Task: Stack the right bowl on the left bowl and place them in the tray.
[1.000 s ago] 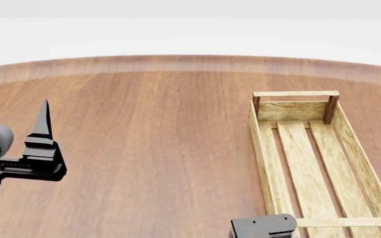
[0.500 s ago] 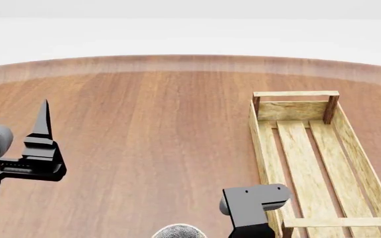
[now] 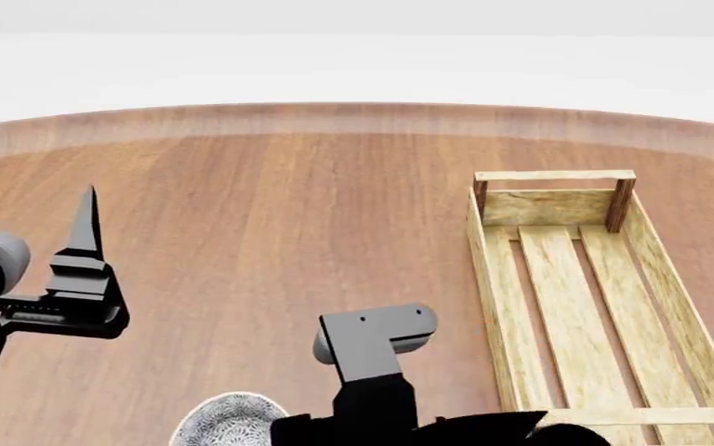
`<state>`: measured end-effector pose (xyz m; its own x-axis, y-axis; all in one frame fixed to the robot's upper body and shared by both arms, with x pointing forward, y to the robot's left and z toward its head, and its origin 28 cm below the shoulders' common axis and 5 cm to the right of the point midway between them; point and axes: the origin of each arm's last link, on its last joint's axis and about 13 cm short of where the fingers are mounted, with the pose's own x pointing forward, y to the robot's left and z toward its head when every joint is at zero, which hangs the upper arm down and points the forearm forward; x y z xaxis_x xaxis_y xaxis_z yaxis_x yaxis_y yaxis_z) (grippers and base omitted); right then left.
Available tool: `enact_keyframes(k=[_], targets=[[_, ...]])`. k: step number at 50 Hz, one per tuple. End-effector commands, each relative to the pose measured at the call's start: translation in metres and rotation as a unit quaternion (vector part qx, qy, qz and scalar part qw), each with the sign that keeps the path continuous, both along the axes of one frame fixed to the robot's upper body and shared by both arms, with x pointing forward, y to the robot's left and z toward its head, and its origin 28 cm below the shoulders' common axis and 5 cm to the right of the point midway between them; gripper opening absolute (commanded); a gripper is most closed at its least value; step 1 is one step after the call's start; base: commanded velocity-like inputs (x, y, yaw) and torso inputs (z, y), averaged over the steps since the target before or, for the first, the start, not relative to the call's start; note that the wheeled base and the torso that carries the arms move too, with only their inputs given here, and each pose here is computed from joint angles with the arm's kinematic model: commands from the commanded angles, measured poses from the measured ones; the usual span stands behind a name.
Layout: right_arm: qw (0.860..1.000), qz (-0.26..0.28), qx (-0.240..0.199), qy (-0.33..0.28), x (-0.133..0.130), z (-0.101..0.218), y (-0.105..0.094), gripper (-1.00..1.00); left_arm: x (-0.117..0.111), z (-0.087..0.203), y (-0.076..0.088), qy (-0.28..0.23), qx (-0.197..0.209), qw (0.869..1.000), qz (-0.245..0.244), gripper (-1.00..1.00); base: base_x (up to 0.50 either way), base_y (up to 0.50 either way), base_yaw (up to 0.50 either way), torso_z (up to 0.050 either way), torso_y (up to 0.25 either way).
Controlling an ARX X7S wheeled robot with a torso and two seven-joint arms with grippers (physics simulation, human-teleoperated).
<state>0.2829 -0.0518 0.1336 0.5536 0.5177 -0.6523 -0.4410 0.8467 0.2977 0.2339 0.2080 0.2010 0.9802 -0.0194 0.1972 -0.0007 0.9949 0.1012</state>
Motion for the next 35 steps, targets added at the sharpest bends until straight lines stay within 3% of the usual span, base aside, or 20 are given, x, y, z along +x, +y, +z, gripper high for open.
enact_keyframes(k=[1, 8, 20, 35], targets=[[0.997, 0.057, 0.052, -0.001, 0.011, 0.012, 0.036, -1.00, 0.004, 0.000, 0.001, -0.005, -0.008, 1.000, -0.002, 1.00, 0.00, 0.00, 0.00, 0.000, 0.000], [0.995, 0.073, 0.058, 0.018, 0.029, 0.006, 0.061, -1.00, 0.004, -0.001, 0.001, -0.005, -0.009, 1.000, -0.002, 1.00, 0.00, 0.00, 0.00, 0.000, 0.000], [0.992, 0.110, 0.058, 0.030, 0.037, 0.003, 0.098, -1.00, 0.001, 0.001, 0.001, -0.007, -0.009, 1.000, -0.001, 1.00, 0.00, 0.00, 0.00, 0.000, 0.001], [0.987, 0.146, 0.040, 0.057, 0.023, -0.013, 0.110, -1.00, -0.001, 0.001, 0.004, -0.009, -0.010, 1.000, 0.001, 1.00, 0.00, 0.00, 0.00, 0.000, 0.000]])
